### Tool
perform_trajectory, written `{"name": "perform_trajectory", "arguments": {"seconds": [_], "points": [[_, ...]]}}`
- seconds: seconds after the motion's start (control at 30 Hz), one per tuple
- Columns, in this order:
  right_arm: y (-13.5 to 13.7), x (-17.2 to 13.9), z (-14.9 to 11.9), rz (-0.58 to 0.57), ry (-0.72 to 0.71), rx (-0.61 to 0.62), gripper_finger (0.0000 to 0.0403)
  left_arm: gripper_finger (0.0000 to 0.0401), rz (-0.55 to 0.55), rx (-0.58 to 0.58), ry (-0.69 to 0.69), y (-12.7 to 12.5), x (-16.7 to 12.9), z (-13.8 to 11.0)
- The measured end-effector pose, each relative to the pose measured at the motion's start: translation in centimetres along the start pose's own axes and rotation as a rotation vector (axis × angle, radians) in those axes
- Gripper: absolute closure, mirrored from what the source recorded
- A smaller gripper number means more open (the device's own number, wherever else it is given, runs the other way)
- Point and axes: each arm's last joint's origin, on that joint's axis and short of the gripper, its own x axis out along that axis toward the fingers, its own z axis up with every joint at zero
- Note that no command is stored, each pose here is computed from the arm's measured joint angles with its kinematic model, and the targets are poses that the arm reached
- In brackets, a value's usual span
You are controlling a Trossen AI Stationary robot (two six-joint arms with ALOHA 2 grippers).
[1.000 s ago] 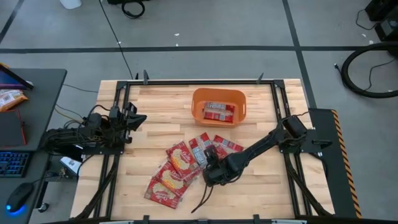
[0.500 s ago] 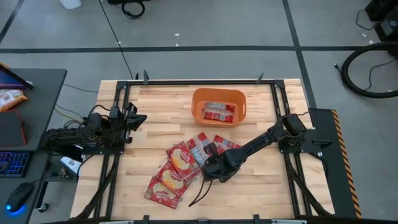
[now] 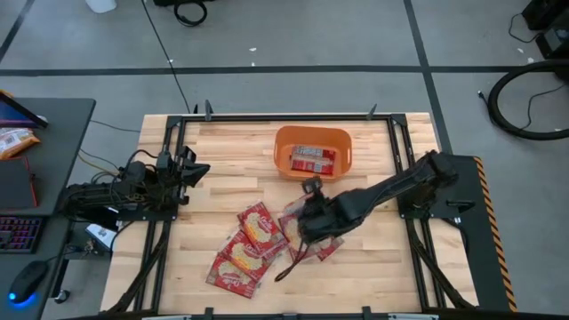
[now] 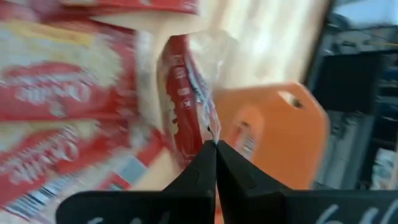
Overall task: Sort popcorn bags into baskets
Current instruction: Put the red popcorn bag into the orange bin
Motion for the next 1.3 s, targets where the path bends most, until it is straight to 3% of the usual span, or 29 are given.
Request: {"name": "perform_trajectory", "arguments": {"seconds": [0.33, 0.53, 0.8, 1.0, 1.3], "points": [[-6.9, -5.4, -5.3, -0.205, -0.043, 0.071, 0.0397, 0.0376, 0.0, 0.001, 0.0, 0.0, 0.0, 0.0], [-10.7, -5.7, -8.4, -0.133, -0.033, 0.008, 0.0397, 0.0376, 0.0, 0.002, 0.0, 0.0, 0.0, 0.0], [-12.8, -1.6, -11.4, 0.026, 0.075, -0.07, 0.0396, 0.0376, 0.0, 0.003, 0.0, 0.0, 0.0, 0.0], [-13.0, 1.4, -13.0, 0.045, 0.182, -0.253, 0.0396, 0.0376, 0.0, 0.007, 0.0, 0.0, 0.0, 0.0], [-11.6, 6.1, -14.1, 0.067, 0.179, -0.441, 0.0385, 0.0376, 0.004, 0.026, -0.001, 0.0, 0.0, 0.0]]}}
